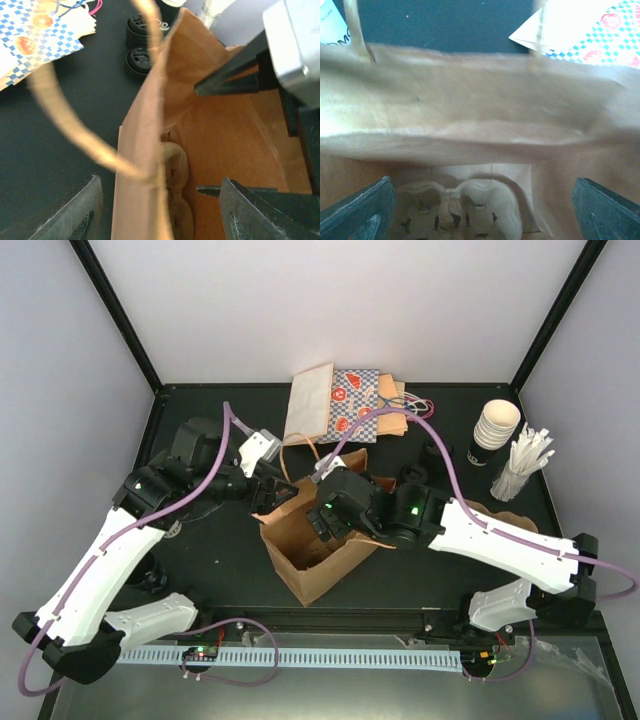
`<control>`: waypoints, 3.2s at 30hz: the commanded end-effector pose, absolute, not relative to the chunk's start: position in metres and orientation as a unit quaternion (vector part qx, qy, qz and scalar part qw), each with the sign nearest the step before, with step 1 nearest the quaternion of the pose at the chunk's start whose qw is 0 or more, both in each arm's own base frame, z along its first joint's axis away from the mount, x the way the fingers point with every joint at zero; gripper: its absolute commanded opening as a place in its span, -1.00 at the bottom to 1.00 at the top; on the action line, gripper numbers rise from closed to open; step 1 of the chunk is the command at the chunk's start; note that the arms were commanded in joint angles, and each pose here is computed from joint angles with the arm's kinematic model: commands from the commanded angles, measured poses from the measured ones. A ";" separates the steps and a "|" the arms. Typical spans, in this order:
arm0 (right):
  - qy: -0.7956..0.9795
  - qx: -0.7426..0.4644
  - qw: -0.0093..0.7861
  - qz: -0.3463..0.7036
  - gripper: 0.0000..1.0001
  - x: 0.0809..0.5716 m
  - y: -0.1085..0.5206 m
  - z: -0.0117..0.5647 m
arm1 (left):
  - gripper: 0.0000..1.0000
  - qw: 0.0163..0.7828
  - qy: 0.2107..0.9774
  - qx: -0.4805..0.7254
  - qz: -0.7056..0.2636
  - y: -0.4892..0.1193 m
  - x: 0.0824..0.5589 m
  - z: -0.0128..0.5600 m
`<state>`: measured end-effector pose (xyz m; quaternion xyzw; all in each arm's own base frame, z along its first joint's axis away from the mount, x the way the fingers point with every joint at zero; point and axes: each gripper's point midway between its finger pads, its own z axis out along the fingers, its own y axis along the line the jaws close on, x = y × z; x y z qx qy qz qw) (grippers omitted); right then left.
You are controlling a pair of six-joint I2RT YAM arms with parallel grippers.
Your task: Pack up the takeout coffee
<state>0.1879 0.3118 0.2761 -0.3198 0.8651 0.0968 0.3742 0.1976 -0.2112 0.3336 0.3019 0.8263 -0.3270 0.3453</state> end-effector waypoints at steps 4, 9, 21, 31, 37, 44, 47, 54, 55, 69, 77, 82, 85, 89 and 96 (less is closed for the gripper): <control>0.861 -0.289 0.408 0.093 0.89 0.200 0.296 0.302 | 0.32 0.353 0.825 0.315 -0.309 -0.217 0.195 0.343; 0.848 -0.275 0.438 0.118 0.87 0.199 0.288 0.327 | 0.33 0.362 0.845 0.288 -0.268 -0.205 0.207 0.336; 0.817 -0.223 0.521 0.103 0.87 0.204 0.235 0.377 | 0.17 0.314 0.855 0.288 -0.297 -0.226 0.215 0.310; 0.847 -0.161 0.505 0.052 0.87 0.219 0.175 0.357 | -0.97 0.288 0.864 0.336 -0.240 -0.231 0.214 0.300; 0.868 -0.148 0.469 0.071 0.87 0.220 0.165 0.334 | -0.97 0.334 0.844 0.368 -0.200 -0.230 0.229 0.317; 0.871 -0.145 0.460 0.093 0.88 0.212 0.162 0.328 | -0.97 0.381 0.813 0.418 -0.137 -0.226 0.247 0.336; 0.872 -0.147 0.456 0.097 0.88 0.210 0.163 0.323 | -0.97 0.387 0.802 0.439 -0.116 -0.227 0.248 0.333; 0.873 -0.180 0.434 0.131 0.88 0.201 0.177 0.302 | -0.97 0.392 0.795 0.460 -0.057 -0.226 0.242 0.302; 0.872 -0.188 0.430 0.138 0.88 0.198 0.180 0.298 | -0.97 0.390 0.795 0.462 -0.056 -0.227 0.239 0.296; 0.847 -0.256 0.411 0.219 0.90 0.173 0.202 0.292 | -0.97 0.473 0.742 0.464 -0.107 -0.240 0.197 0.325; 0.837 -0.293 0.358 0.293 0.92 0.148 0.225 0.274 | -0.96 0.478 0.732 0.472 -0.112 -0.244 0.185 0.316; 0.850 -0.293 0.320 0.297 0.92 0.136 0.221 0.247 | -0.96 0.487 0.730 0.465 -0.112 -0.244 0.179 0.322; 0.851 -0.291 0.305 0.313 0.91 0.127 0.219 0.240 | -0.96 0.499 0.730 0.455 -0.103 -0.241 0.180 0.326; 0.855 -0.288 0.295 0.315 0.91 0.124 0.219 0.232 | -0.95 0.518 0.734 0.436 -0.066 -0.233 0.192 0.332; 0.854 -0.277 0.317 0.305 0.91 0.139 0.226 0.236 | -0.95 0.556 0.706 0.438 -0.015 -0.227 0.204 0.350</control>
